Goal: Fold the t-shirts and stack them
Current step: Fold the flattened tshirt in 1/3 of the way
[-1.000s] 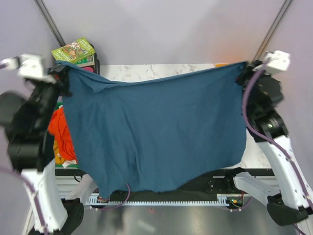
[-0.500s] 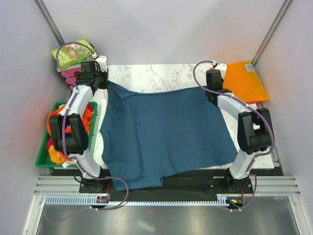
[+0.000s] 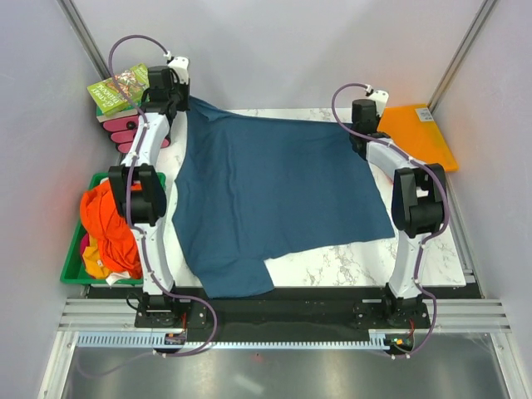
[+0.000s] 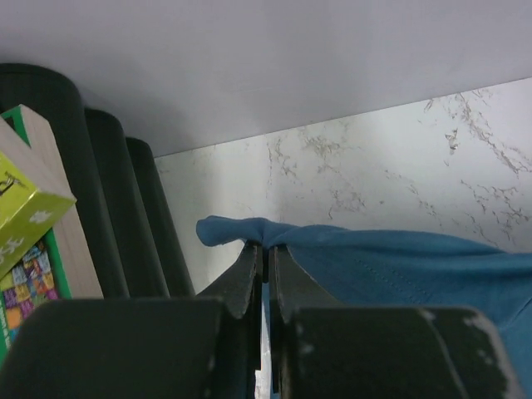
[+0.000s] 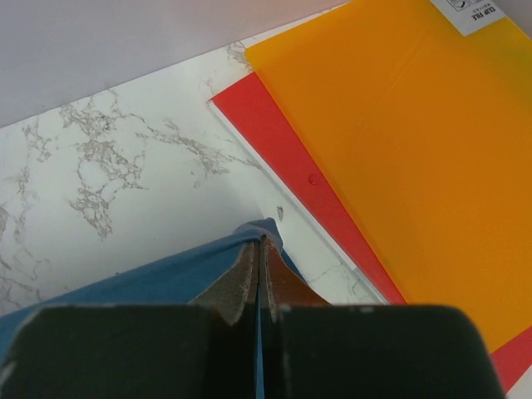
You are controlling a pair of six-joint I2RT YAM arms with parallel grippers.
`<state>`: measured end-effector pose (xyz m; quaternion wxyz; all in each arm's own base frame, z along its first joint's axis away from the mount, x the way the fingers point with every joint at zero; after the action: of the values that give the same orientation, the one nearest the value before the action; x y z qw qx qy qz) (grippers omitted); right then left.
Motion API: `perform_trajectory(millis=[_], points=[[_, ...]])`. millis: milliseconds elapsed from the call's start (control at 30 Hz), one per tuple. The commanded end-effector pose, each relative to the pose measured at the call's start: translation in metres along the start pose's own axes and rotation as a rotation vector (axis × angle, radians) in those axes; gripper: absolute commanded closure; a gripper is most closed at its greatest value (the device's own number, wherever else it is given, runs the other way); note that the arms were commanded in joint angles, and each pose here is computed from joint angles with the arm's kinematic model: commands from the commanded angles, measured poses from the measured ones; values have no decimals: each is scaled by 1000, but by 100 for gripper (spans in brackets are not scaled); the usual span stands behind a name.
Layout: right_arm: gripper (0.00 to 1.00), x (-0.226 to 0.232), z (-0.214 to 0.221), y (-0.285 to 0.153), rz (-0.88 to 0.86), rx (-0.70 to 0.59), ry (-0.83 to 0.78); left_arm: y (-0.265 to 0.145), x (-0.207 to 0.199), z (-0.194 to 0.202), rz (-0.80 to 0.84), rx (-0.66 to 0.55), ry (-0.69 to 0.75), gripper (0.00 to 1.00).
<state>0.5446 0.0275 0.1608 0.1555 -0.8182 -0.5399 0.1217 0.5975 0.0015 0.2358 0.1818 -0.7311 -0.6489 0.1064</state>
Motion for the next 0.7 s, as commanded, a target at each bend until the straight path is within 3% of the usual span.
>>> perform_trajectory(millis=[0,167,233,467,667], points=[[100,-18,-2,12,59,-13,70,14,15,-21,-67,-46,60,98],[100,-21,-7,19,53,-24,74,24,22,-36,-103,-78,85,98],[100,-19,-1,27,52,-6,56,30,4,-34,-81,-73,103,98],[100,-6,-4,45,29,3,61,36,5,-20,-111,-39,96,98],[100,-5,-27,29,-1,-36,87,-1,1,-43,-91,-70,59,98]])
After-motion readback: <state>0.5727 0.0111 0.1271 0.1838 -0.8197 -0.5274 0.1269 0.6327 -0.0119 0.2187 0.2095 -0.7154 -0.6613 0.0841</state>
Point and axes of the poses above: each gripper's point midway between its finger pads, its own y axis out along the fingers, its own x axis along the line the jaws close on, z = x × y, the point moved 4 cm from there along -y, back along the fingers, and after that the axes turned 3 degrees about -y, right-handed, at the moved point
